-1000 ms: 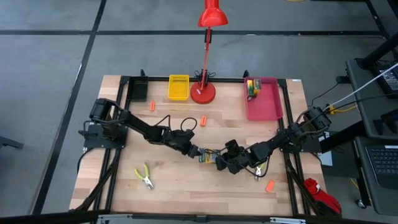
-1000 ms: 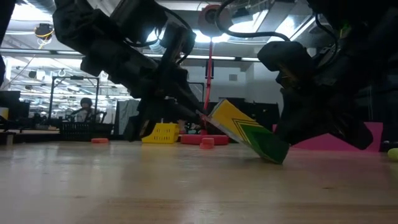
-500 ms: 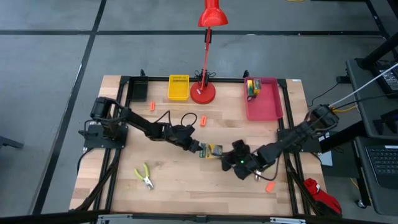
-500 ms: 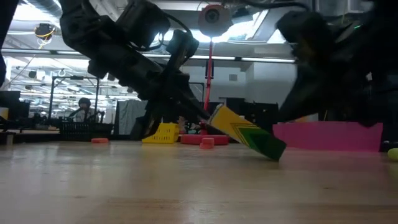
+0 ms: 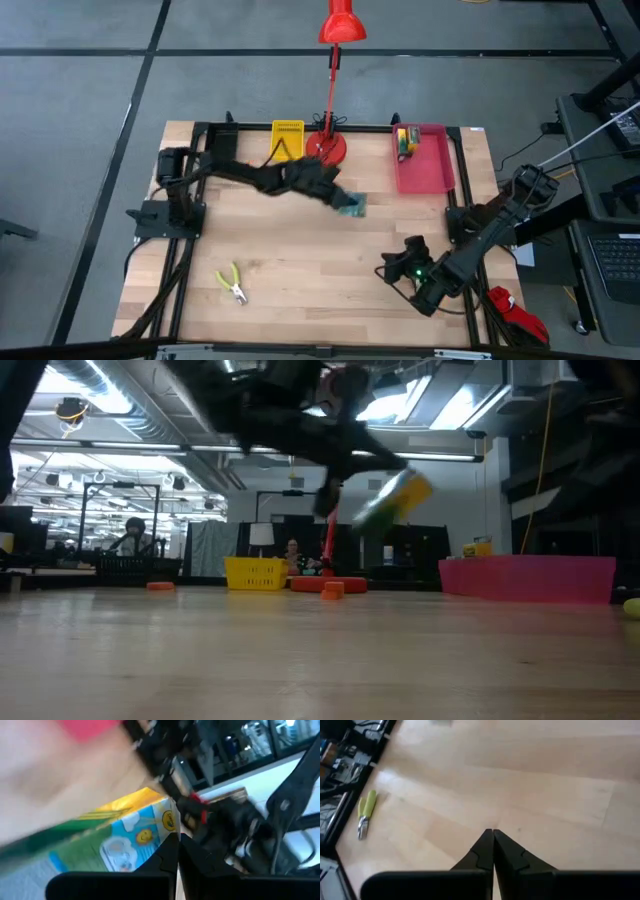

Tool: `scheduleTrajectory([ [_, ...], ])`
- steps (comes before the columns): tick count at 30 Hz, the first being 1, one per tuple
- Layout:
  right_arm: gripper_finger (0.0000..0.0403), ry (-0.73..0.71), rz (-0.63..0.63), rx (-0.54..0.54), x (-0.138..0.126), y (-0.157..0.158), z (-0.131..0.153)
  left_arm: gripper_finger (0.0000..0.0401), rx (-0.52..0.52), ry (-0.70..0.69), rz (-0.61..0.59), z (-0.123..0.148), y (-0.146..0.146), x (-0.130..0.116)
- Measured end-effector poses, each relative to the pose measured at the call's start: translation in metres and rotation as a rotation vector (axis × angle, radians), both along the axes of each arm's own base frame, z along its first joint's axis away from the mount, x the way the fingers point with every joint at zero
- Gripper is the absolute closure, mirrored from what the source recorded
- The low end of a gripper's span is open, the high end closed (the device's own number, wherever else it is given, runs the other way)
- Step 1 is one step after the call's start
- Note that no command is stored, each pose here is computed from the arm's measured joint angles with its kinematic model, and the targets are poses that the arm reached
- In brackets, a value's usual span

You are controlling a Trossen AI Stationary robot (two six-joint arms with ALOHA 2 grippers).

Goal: Pick & Place School Supplies
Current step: Put the yellow crayon box into the red bin

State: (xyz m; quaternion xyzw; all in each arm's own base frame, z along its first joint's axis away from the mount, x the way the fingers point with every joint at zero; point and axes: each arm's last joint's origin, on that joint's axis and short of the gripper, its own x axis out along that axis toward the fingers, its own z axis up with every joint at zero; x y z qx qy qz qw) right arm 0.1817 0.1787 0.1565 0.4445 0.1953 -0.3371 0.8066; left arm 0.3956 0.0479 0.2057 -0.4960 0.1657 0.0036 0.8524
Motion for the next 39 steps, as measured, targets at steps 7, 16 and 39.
scheduleTrajectory([
  [7,0.0396,0.0,0.054,-0.001,-0.01,0.01,0.0,0.0399,0.056,-0.045,-0.023,0.029,0.051,0.053],
  [16,0.0396,-0.038,0.074,-0.016,-0.018,0.016,0.001,0.0399,0.013,-0.152,-0.018,0.032,0.106,0.119],
  [39,0.0396,-0.082,0.097,-0.06,-0.026,0.021,0.002,0.033,-0.04,-0.135,0.084,-0.01,0.148,0.165],
])
